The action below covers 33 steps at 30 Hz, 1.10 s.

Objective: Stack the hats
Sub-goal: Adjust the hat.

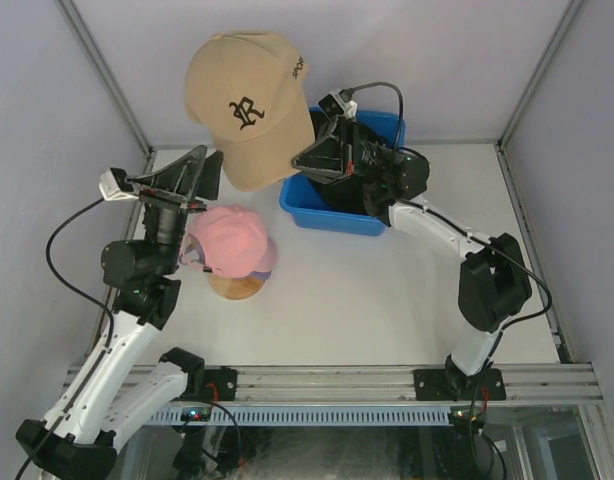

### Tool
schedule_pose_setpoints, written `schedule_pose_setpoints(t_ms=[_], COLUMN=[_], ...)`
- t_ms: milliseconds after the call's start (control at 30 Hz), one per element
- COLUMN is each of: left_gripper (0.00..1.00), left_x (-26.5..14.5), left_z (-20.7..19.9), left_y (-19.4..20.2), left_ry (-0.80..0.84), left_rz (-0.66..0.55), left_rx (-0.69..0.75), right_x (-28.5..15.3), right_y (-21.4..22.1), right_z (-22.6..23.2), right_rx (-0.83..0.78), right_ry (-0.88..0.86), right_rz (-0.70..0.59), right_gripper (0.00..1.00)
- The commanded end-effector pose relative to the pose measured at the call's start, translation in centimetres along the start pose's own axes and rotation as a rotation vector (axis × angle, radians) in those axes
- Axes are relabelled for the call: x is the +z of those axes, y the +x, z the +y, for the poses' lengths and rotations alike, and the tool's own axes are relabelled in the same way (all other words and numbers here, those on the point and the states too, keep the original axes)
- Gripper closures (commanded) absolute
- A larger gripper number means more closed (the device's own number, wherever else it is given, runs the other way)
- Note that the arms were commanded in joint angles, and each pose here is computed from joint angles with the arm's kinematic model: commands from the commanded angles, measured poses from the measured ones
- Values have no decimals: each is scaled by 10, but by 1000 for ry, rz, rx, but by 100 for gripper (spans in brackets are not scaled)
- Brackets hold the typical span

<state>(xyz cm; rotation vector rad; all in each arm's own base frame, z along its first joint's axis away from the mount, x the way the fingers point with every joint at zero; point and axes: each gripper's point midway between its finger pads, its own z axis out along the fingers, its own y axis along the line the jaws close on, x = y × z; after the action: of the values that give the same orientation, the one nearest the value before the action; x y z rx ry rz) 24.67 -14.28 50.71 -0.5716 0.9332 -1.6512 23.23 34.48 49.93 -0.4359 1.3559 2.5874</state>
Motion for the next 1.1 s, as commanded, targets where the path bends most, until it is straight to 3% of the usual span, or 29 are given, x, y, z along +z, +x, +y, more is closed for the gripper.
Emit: schedule_pose_setpoints(t_ms=[0, 1067], left_gripper=[27, 26], left_x=[-8, -55], left_z=[-15, -7], left_y=[7, -7], left_ry=[58, 72], left_rz=[85, 128], left_rx=[-23, 4], right_x=[14, 32], right_y=[34, 32], right_z=[55, 60], right_rx=[64, 17], right_ry=[-76, -38], right_rz=[69, 74], right_gripper=[100, 100])
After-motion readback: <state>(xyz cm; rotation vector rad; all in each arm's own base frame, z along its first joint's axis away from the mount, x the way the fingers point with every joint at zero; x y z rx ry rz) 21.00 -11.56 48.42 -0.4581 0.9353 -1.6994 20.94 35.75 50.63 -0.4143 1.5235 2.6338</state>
